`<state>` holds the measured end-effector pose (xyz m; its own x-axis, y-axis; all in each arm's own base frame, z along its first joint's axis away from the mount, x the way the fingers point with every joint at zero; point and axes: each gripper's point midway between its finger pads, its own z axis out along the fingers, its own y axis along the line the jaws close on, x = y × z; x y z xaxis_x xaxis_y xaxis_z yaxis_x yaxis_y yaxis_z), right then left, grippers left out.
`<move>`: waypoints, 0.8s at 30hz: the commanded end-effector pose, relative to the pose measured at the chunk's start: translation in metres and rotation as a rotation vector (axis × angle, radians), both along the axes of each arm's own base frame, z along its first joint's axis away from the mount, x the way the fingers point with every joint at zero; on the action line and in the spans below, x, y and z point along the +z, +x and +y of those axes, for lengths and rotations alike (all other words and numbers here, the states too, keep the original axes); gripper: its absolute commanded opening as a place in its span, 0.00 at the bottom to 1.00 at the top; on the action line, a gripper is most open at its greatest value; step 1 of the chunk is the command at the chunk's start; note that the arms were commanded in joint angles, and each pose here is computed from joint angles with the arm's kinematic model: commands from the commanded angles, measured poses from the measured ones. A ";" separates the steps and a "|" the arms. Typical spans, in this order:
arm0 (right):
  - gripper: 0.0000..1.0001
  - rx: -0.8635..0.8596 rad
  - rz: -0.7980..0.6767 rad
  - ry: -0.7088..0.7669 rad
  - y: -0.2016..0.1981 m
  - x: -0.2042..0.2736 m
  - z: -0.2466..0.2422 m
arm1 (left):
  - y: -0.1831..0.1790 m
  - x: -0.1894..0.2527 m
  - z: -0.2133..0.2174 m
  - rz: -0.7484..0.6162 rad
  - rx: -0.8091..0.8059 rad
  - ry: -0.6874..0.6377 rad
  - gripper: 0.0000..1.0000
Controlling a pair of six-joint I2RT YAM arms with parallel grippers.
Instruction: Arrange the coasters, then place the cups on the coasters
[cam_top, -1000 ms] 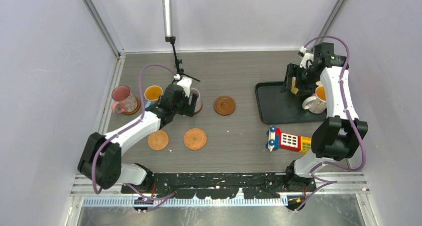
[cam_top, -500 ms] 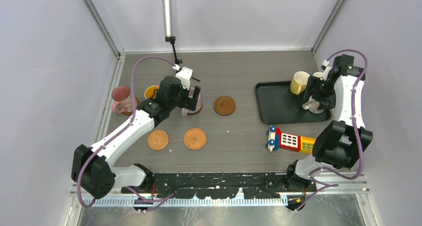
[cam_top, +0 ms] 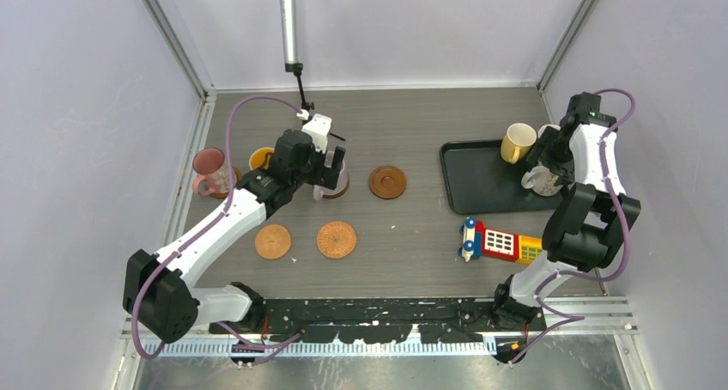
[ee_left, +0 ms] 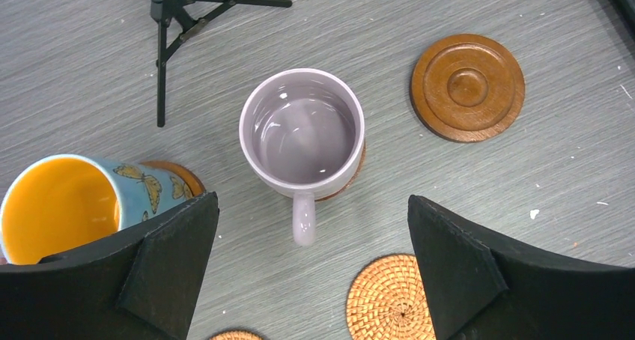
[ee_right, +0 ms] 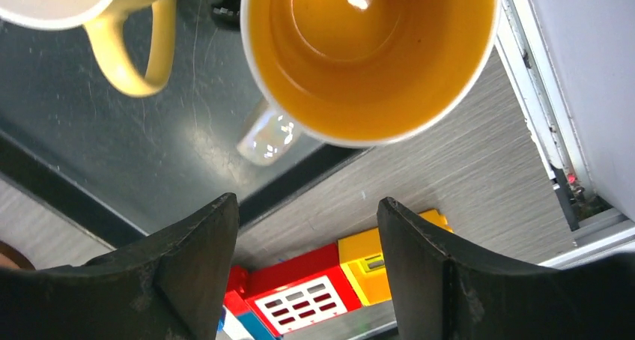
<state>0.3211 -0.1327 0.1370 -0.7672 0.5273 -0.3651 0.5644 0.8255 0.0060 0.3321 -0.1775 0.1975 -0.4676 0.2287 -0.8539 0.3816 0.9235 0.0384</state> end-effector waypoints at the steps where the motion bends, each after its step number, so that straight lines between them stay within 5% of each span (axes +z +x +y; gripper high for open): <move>1: 0.73 -0.111 -0.060 -0.049 0.026 0.000 -0.015 | 0.008 0.022 0.006 -0.057 0.055 -0.013 1.00; 11: 0.70 -0.167 -0.035 -0.055 0.043 -0.014 -0.015 | 0.013 0.017 0.013 -0.051 0.095 0.029 1.00; 24: 0.33 -0.142 0.008 0.028 0.009 -0.010 0.011 | 0.017 0.014 0.010 -0.034 0.098 0.034 1.00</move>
